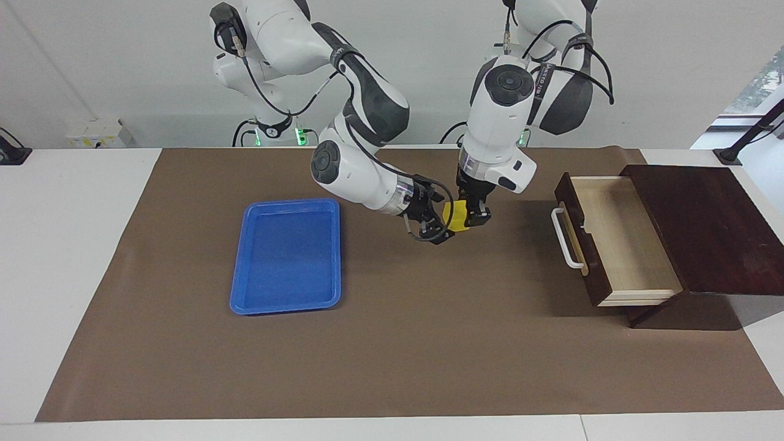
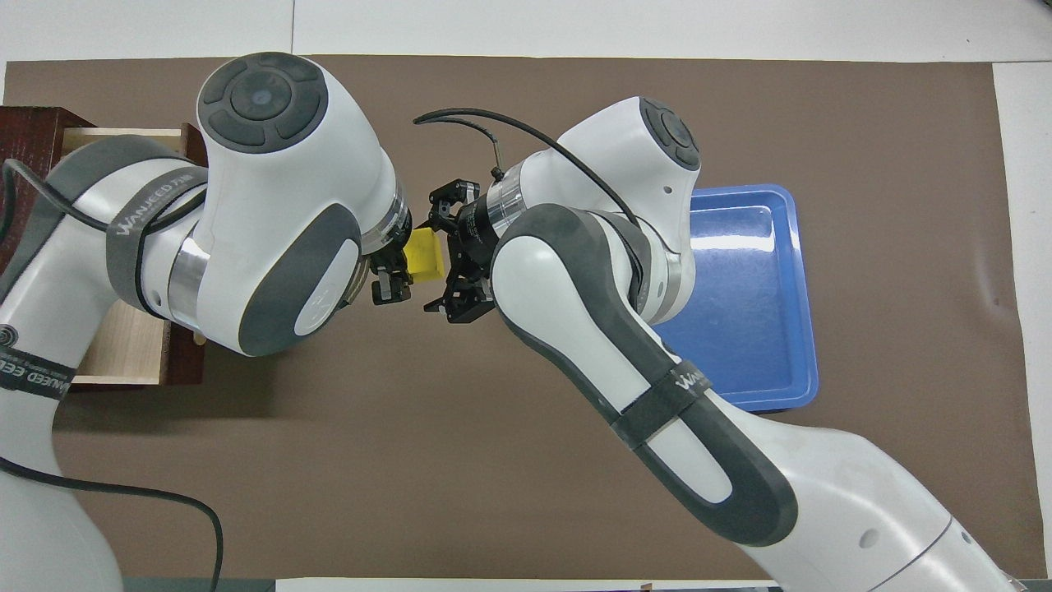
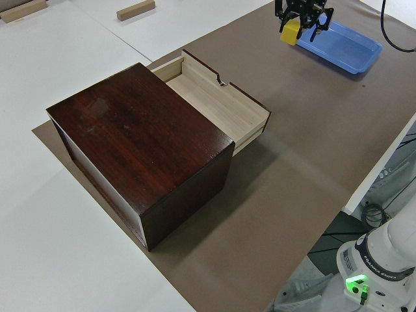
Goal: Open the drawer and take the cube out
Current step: 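Grasp the yellow cube with the right gripper beside the left gripper, then carry the cube to the tray with the right gripper while the left gripper withdraws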
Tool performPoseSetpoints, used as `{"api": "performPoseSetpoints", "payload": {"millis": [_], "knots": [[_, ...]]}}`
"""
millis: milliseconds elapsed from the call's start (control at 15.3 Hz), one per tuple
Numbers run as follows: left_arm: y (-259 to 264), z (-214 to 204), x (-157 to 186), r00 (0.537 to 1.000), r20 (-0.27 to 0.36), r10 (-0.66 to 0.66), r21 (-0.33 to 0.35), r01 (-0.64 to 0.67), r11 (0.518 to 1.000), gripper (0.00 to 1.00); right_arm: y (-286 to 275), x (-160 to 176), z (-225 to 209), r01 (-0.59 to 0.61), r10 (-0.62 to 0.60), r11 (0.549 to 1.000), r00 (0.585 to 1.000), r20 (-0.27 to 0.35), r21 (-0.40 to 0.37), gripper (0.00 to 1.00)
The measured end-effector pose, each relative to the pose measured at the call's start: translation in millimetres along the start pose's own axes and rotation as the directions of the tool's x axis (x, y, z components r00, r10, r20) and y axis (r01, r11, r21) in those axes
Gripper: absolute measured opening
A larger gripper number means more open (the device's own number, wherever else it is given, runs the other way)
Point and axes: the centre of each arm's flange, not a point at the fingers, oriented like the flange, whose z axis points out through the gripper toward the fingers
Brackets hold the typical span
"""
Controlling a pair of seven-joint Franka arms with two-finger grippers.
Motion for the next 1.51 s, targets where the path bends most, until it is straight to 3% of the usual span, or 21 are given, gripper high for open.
{"api": "performPoseSetpoints", "payload": {"millis": [327, 458, 589, 720, 1244, 1375, 1506], "knots": [[-0.8, 0.2, -1.2, 1.000, 0.000, 0.002, 0.000, -0.002, 1.000, 0.55, -1.3, 1.0, -2.1, 0.000, 0.000, 1.000, 1.000, -0.003, 0.004, 0.98], [-1.0, 0.3, -1.3, 1.000, -0.001, 0.002, 0.001, -0.002, 1.000, 0.55, -1.4, 0.9, -2.4, 0.000, 0.000, 1.000, 1.000, -0.002, 0.005, 0.84], [-1.9, 1.0, -1.5, 1.000, -0.003, 0.003, 0.006, -0.003, 1.000, 0.55, -2.0, 0.3, -3.0, 0.000, 0.000, 1.000, 1.000, -0.003, 0.008, 0.79], [-4.8, 3.8, -2.2, 1.000, -0.008, 0.003, 0.021, -0.003, 1.000, 0.55, -3.3, 0.3, -4.0, 0.009, -0.009, 1.000, 1.000, -0.020, 0.017, 0.56], [-5.1, 3.8, -3.4, 1.000, 0.006, -0.005, 0.026, 0.004, 1.000, 0.55, -3.7, 2.1, -6.8, 0.007, -0.007, 1.000, 1.000, -0.025, 0.007, 0.56], [-5.3, 2.6, -2.7, 1.000, 0.006, -0.005, 0.026, 0.004, 1.000, 0.59, -5.4, 8.9, -12.7, -0.014, 0.014, 1.000, 1.000, -0.027, -0.012, 0.56], [-3.6, 0.5, 0.8, 1.000, 0.006, -0.009, 0.021, 0.009, 1.000, 0.72, -8.9, 19.2, -21.5, -0.031, 0.030, 0.999, 0.999, -0.027, -0.024, 0.56]]}}
